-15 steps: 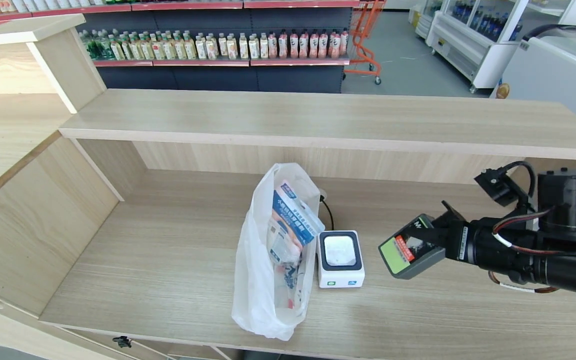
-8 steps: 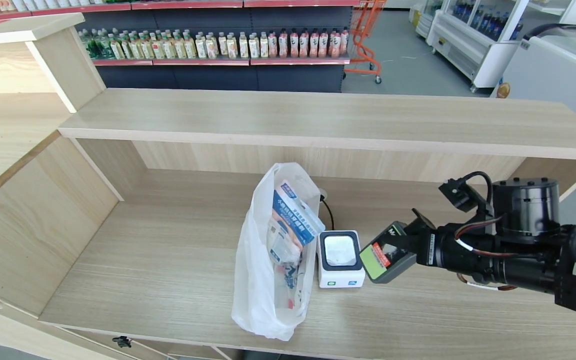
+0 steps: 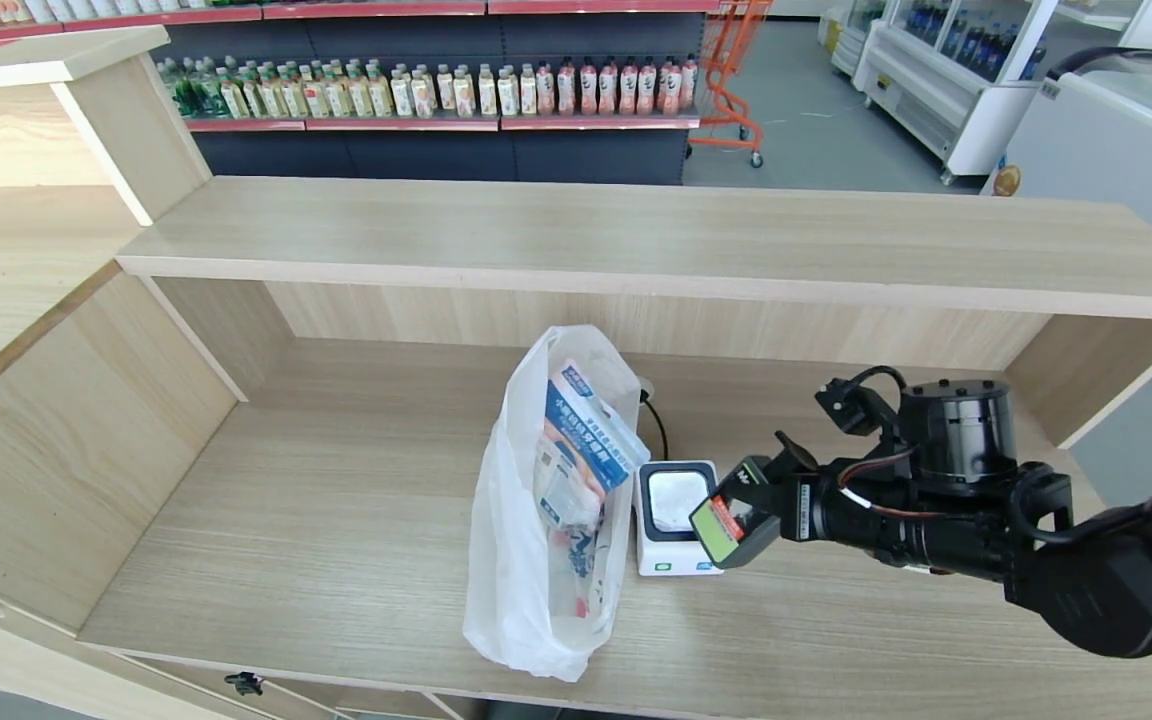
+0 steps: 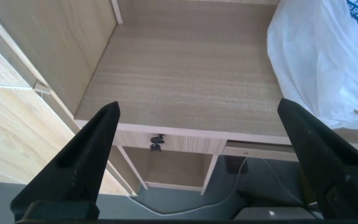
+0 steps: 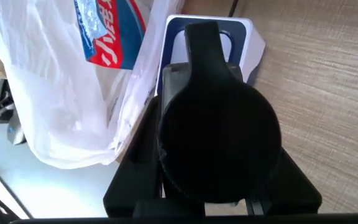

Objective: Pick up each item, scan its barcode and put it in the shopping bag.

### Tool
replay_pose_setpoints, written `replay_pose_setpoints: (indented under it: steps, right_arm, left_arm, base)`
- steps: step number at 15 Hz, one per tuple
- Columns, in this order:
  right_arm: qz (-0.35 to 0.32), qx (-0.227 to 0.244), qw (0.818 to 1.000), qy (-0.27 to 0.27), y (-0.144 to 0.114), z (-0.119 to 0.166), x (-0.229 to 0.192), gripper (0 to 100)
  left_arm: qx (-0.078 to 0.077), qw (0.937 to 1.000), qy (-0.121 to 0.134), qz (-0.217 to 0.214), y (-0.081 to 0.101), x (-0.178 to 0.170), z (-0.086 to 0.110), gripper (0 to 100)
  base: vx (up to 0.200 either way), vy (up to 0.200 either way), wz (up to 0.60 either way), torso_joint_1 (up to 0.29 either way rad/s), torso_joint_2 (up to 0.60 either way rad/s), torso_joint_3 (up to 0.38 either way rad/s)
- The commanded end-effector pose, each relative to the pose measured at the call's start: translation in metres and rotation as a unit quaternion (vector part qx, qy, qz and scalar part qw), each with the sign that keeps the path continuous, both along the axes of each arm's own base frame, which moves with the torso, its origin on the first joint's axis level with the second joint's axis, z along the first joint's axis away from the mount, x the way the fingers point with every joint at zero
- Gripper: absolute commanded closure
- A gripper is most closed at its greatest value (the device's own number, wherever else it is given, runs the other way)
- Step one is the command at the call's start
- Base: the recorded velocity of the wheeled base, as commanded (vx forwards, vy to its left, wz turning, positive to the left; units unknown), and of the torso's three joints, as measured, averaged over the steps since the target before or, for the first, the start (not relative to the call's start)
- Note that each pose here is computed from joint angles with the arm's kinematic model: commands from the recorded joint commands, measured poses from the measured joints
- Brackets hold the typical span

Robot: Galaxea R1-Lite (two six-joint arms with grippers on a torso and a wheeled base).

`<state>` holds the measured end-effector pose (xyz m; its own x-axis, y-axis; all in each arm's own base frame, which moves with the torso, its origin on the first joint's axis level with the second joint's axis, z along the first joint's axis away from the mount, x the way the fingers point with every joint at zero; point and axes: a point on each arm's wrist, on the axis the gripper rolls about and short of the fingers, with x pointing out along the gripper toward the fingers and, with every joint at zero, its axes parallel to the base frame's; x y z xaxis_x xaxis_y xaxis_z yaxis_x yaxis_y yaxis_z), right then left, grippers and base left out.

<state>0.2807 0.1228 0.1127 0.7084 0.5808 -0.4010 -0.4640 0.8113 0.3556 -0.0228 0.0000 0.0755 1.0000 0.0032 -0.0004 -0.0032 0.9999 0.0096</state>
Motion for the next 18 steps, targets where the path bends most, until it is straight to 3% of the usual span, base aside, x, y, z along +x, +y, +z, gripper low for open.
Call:
replay_pose_setpoints:
  steps: [1, 18]
  right_arm:
    - [0.003, -0.003, 1.000, 0.007, 0.004, -0.006, 0.007, 100]
    - [0.004, -0.008, 1.000, 0.004, 0.025, -0.021, 0.034, 100]
  left_arm:
    - [0.000, 1.0000, 0.000, 0.000, 0.000, 0.000, 0.000, 0]
    - [0.000, 1.0000, 0.000, 0.000, 0.000, 0.000, 0.000, 0]
  base:
    - [0.000, 0.000, 0.00, 0.000, 0.00, 0.000]
    - [0.000, 0.000, 0.00, 0.000, 0.00, 0.000]
